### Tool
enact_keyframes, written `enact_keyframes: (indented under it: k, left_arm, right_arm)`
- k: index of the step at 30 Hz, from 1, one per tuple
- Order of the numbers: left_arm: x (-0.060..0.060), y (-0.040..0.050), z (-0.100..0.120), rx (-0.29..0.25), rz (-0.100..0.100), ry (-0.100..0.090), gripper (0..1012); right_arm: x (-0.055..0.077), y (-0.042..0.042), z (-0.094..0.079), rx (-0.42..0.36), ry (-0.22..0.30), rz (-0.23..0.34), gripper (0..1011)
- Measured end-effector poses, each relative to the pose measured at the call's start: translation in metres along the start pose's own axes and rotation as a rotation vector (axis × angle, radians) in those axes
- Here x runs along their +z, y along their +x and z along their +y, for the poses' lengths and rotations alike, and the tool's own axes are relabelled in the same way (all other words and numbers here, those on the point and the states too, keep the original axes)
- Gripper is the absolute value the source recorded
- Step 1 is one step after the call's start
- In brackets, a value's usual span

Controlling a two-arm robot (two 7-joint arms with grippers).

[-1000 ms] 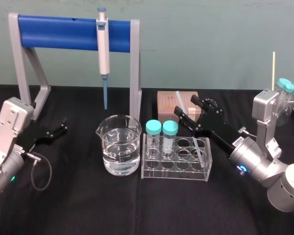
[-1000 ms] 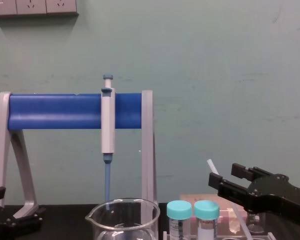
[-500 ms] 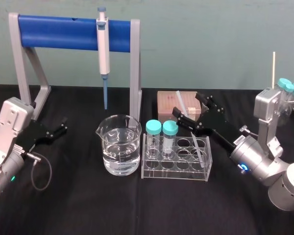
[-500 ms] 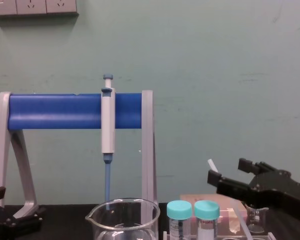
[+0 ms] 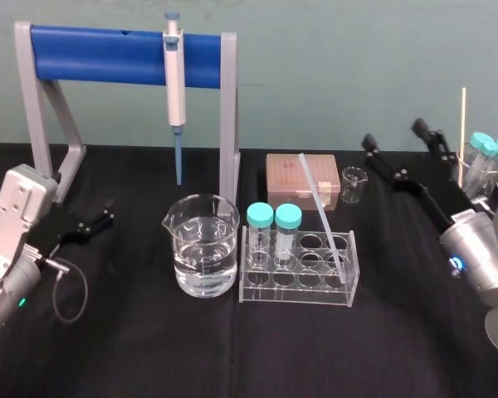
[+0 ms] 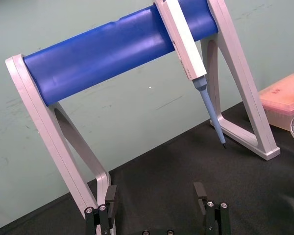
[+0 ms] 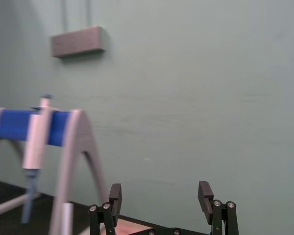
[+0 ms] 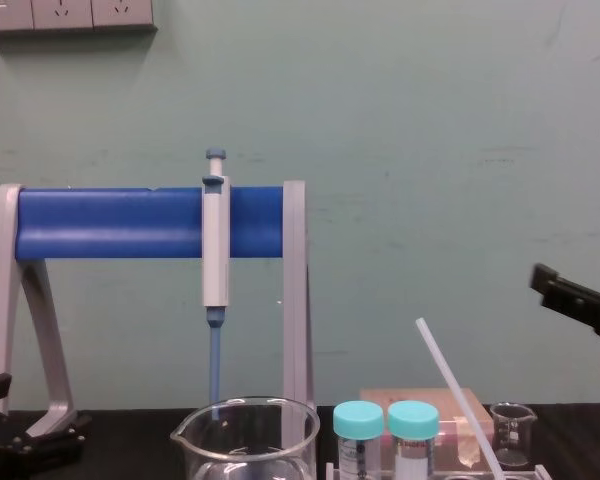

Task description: Pick up the stirring rod with one hand, then place it down.

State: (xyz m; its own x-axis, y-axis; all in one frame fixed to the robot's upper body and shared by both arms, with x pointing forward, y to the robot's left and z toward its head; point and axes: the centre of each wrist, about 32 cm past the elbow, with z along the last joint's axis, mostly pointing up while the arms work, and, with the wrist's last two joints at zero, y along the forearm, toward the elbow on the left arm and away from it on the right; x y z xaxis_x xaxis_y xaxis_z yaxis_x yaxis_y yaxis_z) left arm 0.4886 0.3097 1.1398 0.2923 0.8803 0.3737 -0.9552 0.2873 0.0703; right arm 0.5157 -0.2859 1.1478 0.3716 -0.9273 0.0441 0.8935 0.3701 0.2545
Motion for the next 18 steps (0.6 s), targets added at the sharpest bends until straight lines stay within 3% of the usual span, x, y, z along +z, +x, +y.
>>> enact_keyframes:
  k: [5, 12, 18]
  left_arm:
    - [0.000, 0.0000, 0.000, 0.000, 0.000, 0.000, 1000]
    - [0.000, 0.0000, 0.000, 0.000, 0.000, 0.000, 1000]
    - [0.000, 0.0000, 0.000, 0.000, 0.000, 0.000, 1000]
  right_arm:
    - [-0.007, 0.0046, -0.008, -0.065, -0.035, -0.013, 1000]
    - [-0.021, 0.0096, -0.016, -0.116, -0.135, -0.009, 1000]
    - [-0.021, 0.0099, -0.016, -0.117, -0.135, -0.009, 1000]
